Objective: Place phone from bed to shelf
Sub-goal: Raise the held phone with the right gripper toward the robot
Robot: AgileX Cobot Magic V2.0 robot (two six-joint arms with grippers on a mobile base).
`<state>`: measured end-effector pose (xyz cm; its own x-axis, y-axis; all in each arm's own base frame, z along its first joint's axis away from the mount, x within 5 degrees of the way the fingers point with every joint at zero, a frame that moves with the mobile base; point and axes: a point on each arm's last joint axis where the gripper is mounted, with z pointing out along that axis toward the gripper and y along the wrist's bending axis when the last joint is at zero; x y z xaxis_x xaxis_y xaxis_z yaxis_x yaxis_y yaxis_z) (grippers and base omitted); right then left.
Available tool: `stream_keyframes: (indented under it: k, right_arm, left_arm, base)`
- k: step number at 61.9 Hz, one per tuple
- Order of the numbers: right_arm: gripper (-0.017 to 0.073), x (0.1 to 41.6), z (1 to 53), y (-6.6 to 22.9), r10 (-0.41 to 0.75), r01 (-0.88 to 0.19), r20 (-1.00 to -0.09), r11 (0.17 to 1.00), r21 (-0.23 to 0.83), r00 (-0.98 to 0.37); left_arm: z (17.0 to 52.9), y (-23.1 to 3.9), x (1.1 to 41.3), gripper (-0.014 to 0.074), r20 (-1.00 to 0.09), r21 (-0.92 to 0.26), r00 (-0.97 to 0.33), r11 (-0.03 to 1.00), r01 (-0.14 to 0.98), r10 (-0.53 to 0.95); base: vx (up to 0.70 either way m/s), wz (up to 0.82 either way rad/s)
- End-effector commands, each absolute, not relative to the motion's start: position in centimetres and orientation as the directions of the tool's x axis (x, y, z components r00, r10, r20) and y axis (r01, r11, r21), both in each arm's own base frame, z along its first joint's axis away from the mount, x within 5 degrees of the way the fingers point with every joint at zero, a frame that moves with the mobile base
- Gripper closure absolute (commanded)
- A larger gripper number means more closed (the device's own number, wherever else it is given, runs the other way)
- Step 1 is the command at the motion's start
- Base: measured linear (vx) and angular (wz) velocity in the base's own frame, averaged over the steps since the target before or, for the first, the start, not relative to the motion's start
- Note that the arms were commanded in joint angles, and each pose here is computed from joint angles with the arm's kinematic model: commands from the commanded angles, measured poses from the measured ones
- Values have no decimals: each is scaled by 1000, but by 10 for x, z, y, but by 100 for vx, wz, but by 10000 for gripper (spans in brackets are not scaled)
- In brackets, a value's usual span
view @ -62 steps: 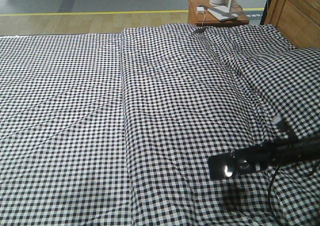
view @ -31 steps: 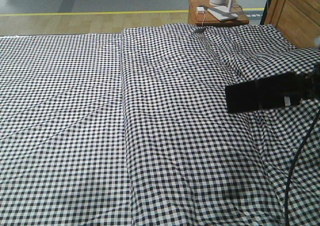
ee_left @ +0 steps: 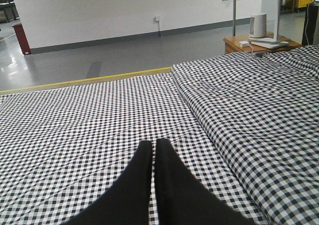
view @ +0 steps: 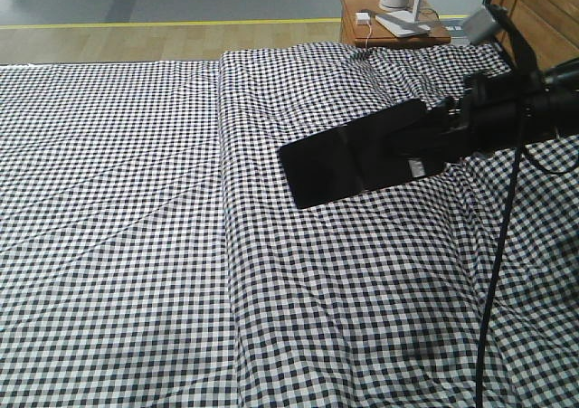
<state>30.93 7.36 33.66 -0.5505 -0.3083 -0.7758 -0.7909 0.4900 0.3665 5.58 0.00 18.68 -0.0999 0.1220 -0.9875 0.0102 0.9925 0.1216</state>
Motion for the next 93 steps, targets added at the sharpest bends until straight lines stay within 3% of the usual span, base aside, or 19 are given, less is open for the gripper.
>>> stream_keyframes:
  k: [1, 24, 44, 93]
  right_arm:
    - [562, 283, 372, 94, -285, -850, -826, 375, 371, -486]
    - [562, 221, 409, 142, -329, -906, -847, 220, 361, -417]
    - [562, 173, 426, 158, -402, -936, -845, 142, 323, -353]
    - [561, 163, 432, 154, -400, -942, -853, 148, 302, -336]
  left_arm:
    - [202, 0, 55, 592, -994, 108, 5, 994, 2, 108]
    - [202, 0, 55, 592, -994, 108, 5, 994, 2, 108]
    - [202, 0, 55, 592, -994, 108, 5, 994, 2, 108]
    - [202, 0, 55, 592, -994, 108, 5, 994, 2, 108]
  base:
    - [0, 0]
    - [0, 0]
    - [0, 0]
    - [0, 0]
